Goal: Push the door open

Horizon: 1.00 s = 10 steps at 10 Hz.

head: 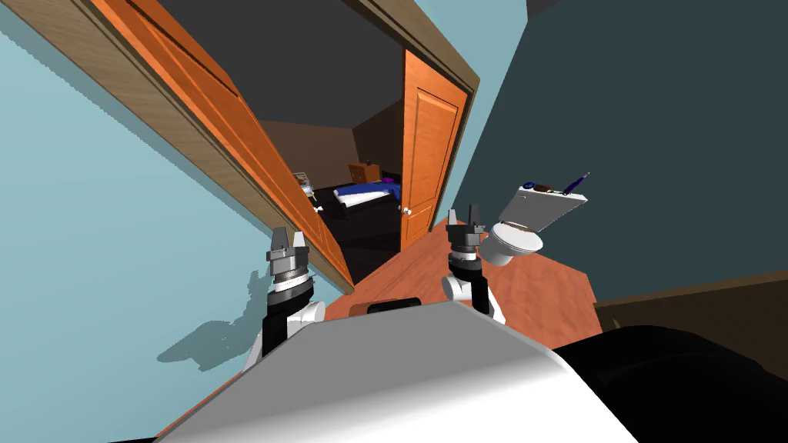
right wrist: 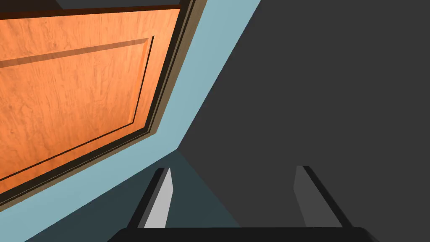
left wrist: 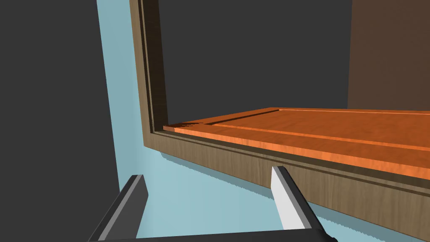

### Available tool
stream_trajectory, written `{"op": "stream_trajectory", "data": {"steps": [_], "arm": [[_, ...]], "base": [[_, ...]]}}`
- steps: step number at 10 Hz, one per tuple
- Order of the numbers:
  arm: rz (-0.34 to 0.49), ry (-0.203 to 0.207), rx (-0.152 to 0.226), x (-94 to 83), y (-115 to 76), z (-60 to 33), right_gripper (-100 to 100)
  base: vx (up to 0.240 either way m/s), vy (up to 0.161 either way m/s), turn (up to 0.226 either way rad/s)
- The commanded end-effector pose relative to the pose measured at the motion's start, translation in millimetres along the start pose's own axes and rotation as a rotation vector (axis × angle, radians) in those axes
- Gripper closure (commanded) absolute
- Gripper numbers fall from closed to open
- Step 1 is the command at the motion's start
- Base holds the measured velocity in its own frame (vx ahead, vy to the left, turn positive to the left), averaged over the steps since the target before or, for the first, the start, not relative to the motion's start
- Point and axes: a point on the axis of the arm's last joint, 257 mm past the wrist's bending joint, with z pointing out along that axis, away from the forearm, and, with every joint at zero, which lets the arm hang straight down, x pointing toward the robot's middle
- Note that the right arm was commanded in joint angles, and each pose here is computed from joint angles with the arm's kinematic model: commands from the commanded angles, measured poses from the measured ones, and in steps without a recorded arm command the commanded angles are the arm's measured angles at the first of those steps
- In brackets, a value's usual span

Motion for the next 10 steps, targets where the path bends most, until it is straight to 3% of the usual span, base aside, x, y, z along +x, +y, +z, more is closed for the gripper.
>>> {"op": "stream_trajectory", "data": {"steps": [1,4,10], "arm": [[0.048,-0.001,0.022,0.6,-10.7,-6.5,-100],[0.109,-0.005,0.050,1.3,-24.1,-15.5,-100],[0.291,-0.030,0.135,3.0,-62.8,-46.1,-100]], "base": [[0.069,-0.036,0.121],[0.116,-0.056,0.106],[0.118,-0.070,0.128]]}}
